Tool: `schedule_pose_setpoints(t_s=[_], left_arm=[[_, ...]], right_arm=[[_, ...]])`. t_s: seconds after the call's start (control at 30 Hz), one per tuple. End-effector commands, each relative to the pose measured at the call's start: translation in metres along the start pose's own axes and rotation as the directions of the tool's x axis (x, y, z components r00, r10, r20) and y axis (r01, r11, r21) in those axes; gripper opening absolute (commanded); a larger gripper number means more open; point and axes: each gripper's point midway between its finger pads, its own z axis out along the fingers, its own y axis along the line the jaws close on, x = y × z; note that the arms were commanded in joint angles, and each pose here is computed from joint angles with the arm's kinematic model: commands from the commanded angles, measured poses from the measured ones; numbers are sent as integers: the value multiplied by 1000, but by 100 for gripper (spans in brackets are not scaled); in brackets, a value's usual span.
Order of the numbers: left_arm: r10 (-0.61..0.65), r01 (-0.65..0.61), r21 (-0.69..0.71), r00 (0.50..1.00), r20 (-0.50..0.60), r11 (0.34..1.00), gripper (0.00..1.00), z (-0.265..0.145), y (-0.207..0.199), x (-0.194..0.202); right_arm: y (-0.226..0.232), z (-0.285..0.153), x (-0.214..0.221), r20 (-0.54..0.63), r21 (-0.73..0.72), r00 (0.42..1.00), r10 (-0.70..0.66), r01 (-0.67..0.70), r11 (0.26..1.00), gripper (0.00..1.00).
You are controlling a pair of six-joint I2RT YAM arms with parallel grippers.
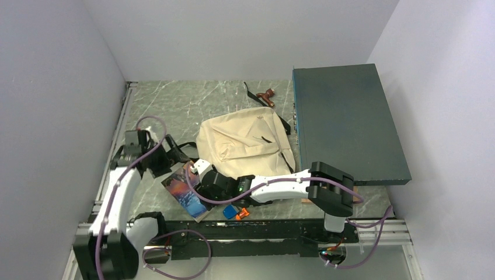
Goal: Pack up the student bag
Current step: Pick up the book from the center of the board.
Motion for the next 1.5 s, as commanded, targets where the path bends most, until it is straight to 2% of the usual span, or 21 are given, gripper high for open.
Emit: schedule_pose_setpoints(t_s=[0.0,0.1,0.23,0.37,0.57,0.63,0.83,0.93,1.2,1.3,1.47], left_arm=[[-283,305,-179,949,140,935,100,-10,44,20],[-353,379,-199,923,156,904,100,-11,55,35],[-386,396,-181,918,90,900,99,2,57,53],[-381,379,-153,924,19,912,90,13,52,62],[-365,364,-141,931,14,921,80,22,55,63],[-351,350,-103,936,8,931,74,25,49,61],[-335,335,-51,942,-1,941,70,25,40,59],[-318,318,13,948,-26,948,64,21,26,56],[-316,326,178,945,-82,929,57,7,-10,53],[-324,335,190,942,-88,923,56,5,-13,53],[-331,349,193,936,-121,917,56,6,-15,56]], right_arm=[[10,-10,-30,69,-32,998,16,-14,999,56],[11,-12,-39,71,-53,997,29,-25,998,59],[11,-9,-39,75,-70,996,48,-43,997,59],[9,-2,-31,53,-67,997,52,-49,997,59],[9,6,-24,30,-67,998,54,-52,996,58],[9,5,-24,30,-68,998,53,-51,996,58],[8,7,-23,27,-70,998,51,-49,996,58],[10,9,-20,17,-80,999,51,-50,996,57],[12,0,-22,26,-100,999,31,-28,995,57],[18,-9,-30,72,-118,997,-2,10,993,62],[34,-24,-37,132,-72,979,-154,164,984,75]])
